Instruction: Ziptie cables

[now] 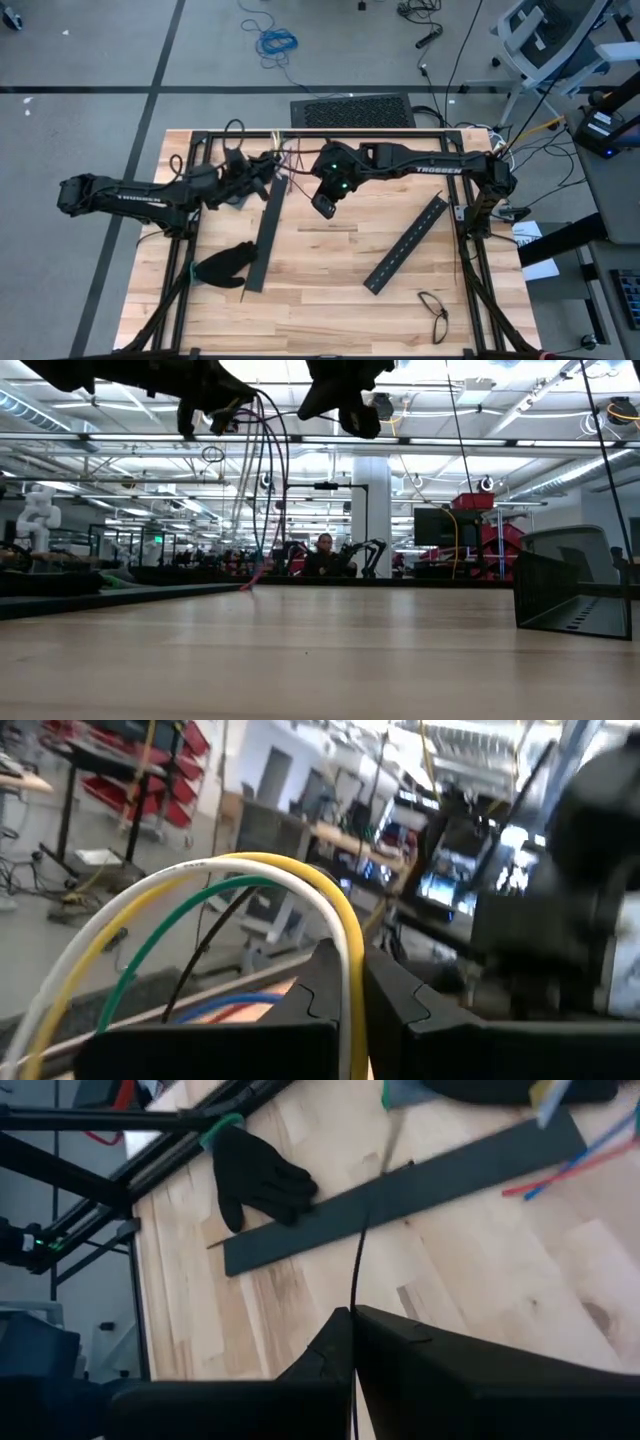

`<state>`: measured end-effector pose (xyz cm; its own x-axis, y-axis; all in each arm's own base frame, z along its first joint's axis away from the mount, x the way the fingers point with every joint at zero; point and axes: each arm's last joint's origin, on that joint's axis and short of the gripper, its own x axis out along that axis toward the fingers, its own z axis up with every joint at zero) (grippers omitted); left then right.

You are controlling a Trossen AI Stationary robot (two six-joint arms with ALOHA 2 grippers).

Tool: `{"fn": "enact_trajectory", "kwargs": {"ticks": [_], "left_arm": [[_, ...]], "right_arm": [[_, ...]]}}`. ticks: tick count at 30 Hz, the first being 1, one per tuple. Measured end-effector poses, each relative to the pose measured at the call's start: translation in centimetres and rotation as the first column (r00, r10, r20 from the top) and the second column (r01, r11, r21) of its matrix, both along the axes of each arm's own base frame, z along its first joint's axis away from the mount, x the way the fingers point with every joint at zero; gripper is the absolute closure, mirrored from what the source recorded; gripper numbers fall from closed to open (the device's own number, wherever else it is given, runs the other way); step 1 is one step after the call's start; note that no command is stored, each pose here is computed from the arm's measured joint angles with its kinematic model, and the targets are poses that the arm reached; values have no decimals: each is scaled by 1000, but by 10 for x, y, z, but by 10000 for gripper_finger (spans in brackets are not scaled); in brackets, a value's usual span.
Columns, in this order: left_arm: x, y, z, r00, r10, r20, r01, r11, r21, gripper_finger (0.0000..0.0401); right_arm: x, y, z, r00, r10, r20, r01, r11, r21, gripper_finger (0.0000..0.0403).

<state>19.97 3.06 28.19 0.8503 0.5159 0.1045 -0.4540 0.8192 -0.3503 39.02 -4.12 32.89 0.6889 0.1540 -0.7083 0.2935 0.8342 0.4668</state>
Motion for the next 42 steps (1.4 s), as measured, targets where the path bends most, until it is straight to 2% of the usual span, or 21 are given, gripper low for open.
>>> {"fn": "enact_trajectory", "kwargs": {"ticks": [4,7,11,15,22,25,28,30,37,42], "left_arm": [[-2,-1,-8,995,-50,-85,48,998,-30,383],[-3,-2,-8,993,-67,-97,64,997,-31,381],[-4,-2,-7,994,-55,-89,53,998,-27,350],[-5,0,-2,998,-4,-66,6,1000,22,335],[-6,0,6,1000,18,-25,-15,995,95,331],[-5,-1,6,1000,-13,-26,15,995,99,340],[-5,-1,6,999,-29,-26,31,994,101,379],[-5,-2,5,999,-34,-27,36,994,101,390],[-5,-2,5,999,-36,-35,40,994,98,351],[-5,-2,5,999,-35,-32,38,994,99,337]], "right_arm": [[-1,-2,7,1000,1,2,-1,1000,-15,403],[-2,-5,8,1000,-1,7,1,1000,-23,403],[-2,-6,7,1000,-1,3,1,1000,-18,403],[-2,-5,7,1000,1,3,-1,1000,-11,403],[-1,-5,8,1000,-9,13,9,1000,0,403],[-1,-5,9,1000,-16,19,16,1000,7,403],[0,-5,9,1000,-17,22,17,1000,8,403],[0,-5,9,1000,-17,21,17,1000,8,403],[0,-2,9,1000,-11,21,11,1000,8,403],[0,-2,9,1000,-12,20,12,1000,7,403]]}}
